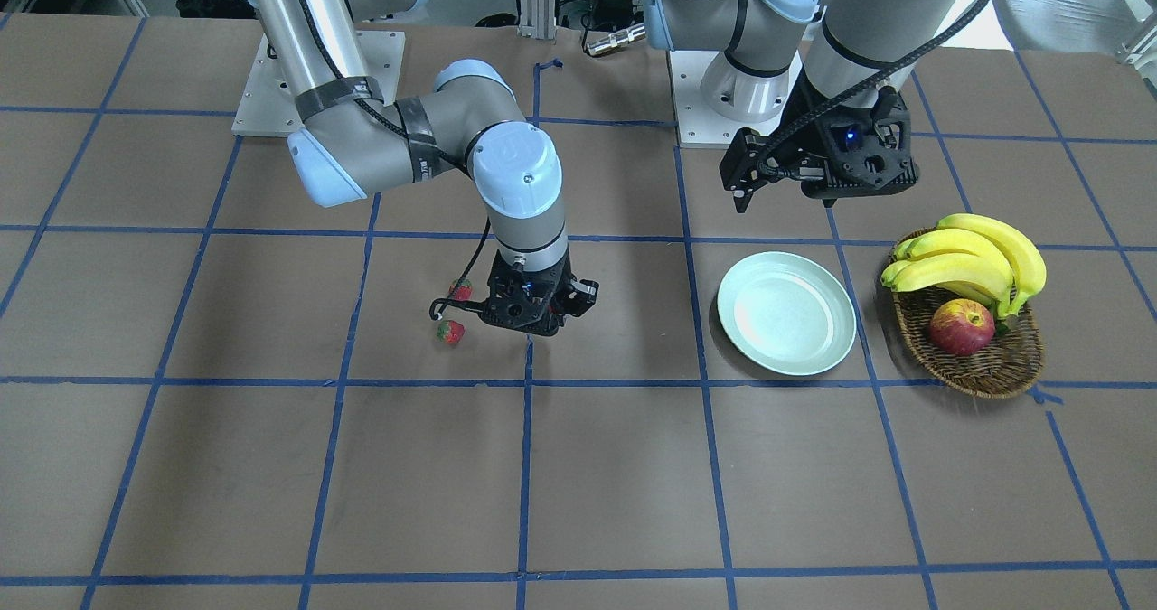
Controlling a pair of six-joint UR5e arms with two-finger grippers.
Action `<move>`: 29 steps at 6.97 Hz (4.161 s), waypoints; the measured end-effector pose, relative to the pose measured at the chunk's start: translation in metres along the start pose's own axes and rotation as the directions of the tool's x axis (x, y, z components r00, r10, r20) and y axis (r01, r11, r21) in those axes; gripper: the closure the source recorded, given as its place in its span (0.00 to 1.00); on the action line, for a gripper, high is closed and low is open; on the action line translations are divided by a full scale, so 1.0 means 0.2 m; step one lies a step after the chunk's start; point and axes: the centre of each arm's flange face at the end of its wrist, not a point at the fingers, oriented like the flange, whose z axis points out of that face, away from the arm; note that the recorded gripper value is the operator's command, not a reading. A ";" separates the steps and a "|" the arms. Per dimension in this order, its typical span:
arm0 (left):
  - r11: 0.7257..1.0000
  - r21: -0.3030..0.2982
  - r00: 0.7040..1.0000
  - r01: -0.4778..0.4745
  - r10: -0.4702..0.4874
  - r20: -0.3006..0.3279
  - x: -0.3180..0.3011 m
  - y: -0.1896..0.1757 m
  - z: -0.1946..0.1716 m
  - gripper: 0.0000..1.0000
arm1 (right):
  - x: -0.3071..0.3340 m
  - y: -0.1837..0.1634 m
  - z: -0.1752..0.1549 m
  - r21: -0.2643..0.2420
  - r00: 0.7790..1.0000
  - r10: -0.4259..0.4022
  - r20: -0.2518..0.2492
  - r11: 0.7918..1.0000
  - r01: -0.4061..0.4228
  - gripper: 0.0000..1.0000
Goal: Collect all strawberries into plate
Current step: 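Carry the strawberry toward the plate and release it on the table, then move the right gripper back over the remaining strawberries, then grasp a second strawberry with the right gripper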
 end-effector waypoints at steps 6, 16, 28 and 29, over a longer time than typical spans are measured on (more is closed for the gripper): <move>1.000 0.000 1.000 -0.001 0.001 0.000 0.00 0.00 0.00 0.00 | -0.29 0.04 0.20 -0.004 0.997 0.037 0.070 0.999 -0.037 0.00; 1.000 -0.003 1.000 -0.007 0.007 0.000 0.01 0.00 0.01 0.00 | 0.54 -0.21 -0.01 0.017 0.985 -0.070 -0.157 0.997 0.074 0.11; 1.000 -0.004 1.000 -0.008 0.008 0.001 0.02 0.01 0.01 0.00 | 0.25 -0.02 0.09 0.010 0.999 0.042 0.023 0.999 -0.042 0.83; 1.000 -0.004 1.000 -0.008 0.008 0.001 0.02 0.01 0.01 0.00 | 0.18 -0.01 0.14 0.006 0.999 0.038 0.032 0.999 -0.038 0.82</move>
